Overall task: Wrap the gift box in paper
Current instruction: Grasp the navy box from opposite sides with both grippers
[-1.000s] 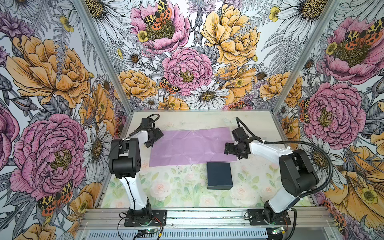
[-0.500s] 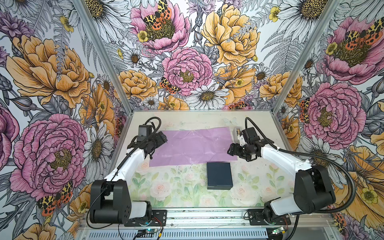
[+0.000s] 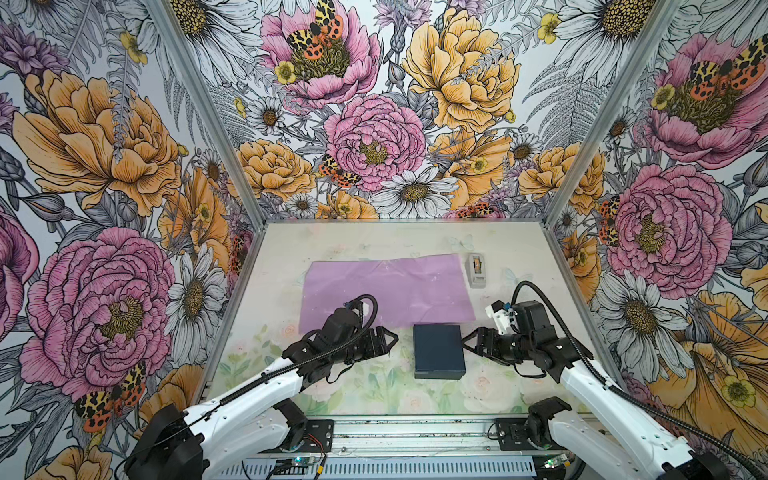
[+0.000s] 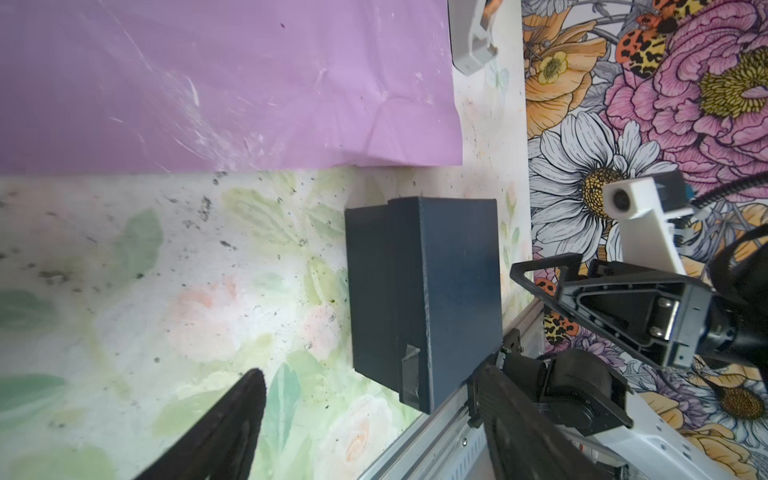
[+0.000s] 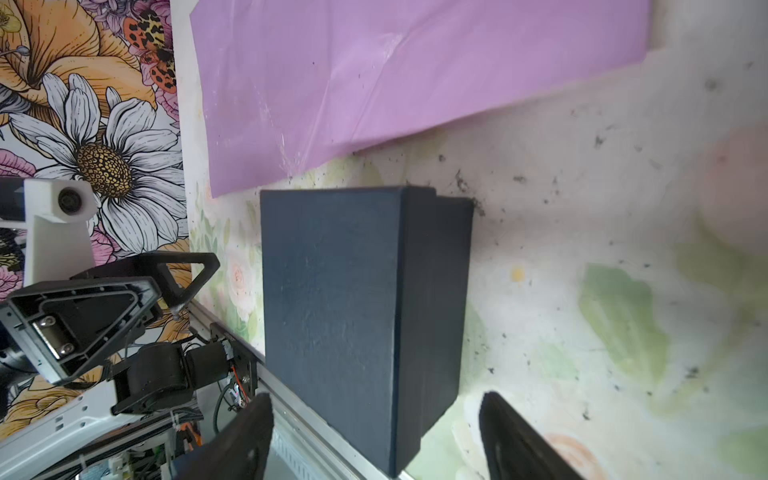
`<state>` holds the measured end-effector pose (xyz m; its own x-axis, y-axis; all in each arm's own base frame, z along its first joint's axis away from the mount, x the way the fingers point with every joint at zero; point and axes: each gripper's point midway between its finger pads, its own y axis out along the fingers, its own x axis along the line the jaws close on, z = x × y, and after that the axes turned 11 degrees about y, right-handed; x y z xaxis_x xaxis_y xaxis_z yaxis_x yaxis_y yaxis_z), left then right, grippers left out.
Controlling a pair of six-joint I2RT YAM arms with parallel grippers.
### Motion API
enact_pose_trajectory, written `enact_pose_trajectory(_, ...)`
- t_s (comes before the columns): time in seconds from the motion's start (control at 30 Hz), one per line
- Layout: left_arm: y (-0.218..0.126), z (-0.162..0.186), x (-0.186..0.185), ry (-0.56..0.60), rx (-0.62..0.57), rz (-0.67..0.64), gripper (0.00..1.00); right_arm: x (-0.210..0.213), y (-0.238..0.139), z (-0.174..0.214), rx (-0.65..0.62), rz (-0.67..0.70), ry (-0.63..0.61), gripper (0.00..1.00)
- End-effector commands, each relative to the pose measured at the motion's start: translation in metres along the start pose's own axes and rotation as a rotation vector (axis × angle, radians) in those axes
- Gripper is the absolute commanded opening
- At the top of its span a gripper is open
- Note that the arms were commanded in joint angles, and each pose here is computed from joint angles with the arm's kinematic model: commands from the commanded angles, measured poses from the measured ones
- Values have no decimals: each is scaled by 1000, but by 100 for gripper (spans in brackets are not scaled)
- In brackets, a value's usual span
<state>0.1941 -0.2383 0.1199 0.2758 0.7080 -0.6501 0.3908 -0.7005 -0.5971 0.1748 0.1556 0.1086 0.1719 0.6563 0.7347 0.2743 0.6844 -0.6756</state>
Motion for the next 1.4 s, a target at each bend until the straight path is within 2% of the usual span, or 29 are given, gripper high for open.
enact_pose_trajectory(0.0, 8, -3, -23, 7, -19, 88, 82, 14, 4, 8, 46, -99, -6, 79)
enact_pose_trajectory(0.13, 22, -2, -39, -12, -5, 130, 81, 16, 12, 9, 89, -124, -10, 78)
enact_pose_trajectory(0.4, 62, 20, -54, -9, 134, 126, 78, 11, 24, 9, 147, -106, -42, 76)
enact_pose_trajectory(0.63, 84, 28, -46, -22, 180, 102, 73, 7, 33, 9, 180, -80, -62, 75)
enact_pose_trajectory(0.83, 97, 41, -26, -62, 205, 58, 63, -9, 47, 8, 195, -8, -52, 64)
enact_pose_trajectory(1.0, 104, 50, -22, -73, 235, 63, 52, -22, 56, 11, 205, 25, -29, 50)
enact_pose_trajectory(1.2, 100, 38, -43, -57, 208, 113, 51, -4, 51, 8, 170, -40, -38, 40)
enact_pose_trajectory(1.37, 93, 23, -63, -45, 175, 150, 51, 20, 38, 1, 102, -119, -54, 38)
